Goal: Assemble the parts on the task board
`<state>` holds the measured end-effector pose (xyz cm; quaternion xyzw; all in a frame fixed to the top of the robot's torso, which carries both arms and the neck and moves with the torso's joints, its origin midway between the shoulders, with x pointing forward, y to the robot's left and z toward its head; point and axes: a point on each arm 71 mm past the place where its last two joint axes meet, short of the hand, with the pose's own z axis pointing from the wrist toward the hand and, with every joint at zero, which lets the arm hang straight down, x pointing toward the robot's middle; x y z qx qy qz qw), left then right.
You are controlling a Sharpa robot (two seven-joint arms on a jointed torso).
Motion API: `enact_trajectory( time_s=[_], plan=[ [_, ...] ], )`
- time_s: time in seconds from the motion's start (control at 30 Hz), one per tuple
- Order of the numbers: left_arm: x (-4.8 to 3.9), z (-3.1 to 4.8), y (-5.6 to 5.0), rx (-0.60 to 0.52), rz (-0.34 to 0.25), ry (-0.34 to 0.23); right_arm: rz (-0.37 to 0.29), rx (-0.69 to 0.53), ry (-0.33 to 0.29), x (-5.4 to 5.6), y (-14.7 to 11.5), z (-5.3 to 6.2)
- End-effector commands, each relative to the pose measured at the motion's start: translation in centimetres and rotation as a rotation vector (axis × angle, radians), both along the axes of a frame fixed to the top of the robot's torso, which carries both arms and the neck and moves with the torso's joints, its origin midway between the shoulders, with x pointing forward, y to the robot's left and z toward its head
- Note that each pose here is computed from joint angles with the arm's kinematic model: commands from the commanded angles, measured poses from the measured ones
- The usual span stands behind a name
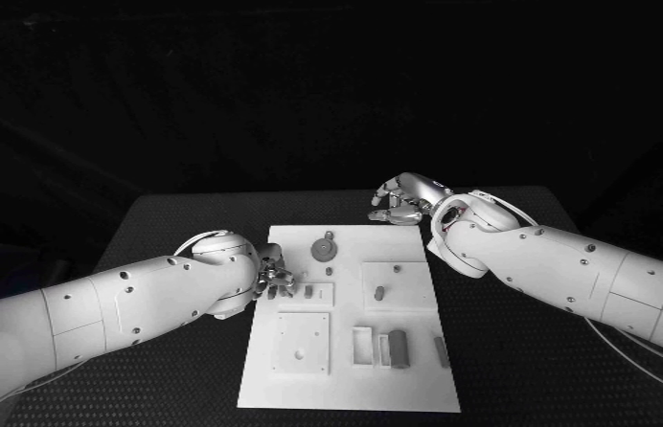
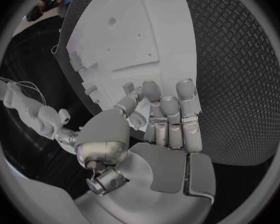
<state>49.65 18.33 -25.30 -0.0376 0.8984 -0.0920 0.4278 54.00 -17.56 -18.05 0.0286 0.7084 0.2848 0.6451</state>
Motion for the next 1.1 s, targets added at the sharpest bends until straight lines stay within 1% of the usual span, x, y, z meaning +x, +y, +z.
enact_trajectory(
  time_s=[0.03,0.6,1.1],
  plan=[
    [-0.13,-0.14,-0.11,0.012,-0.012,0.012,0.01,-0.005,0.006,-0.04,0.14,-0.07],
    [-0.08,-0.16,0.02,0.015,-0.005,0.011,0.009,-0.005,0.005,-0.03,0.09,-0.06],
    [0.01,-0.2,-0.01,-0.006,0.008,0.012,0.007,-0.006,0.007,-0.04,-0.02,-0.07]
  ],
)
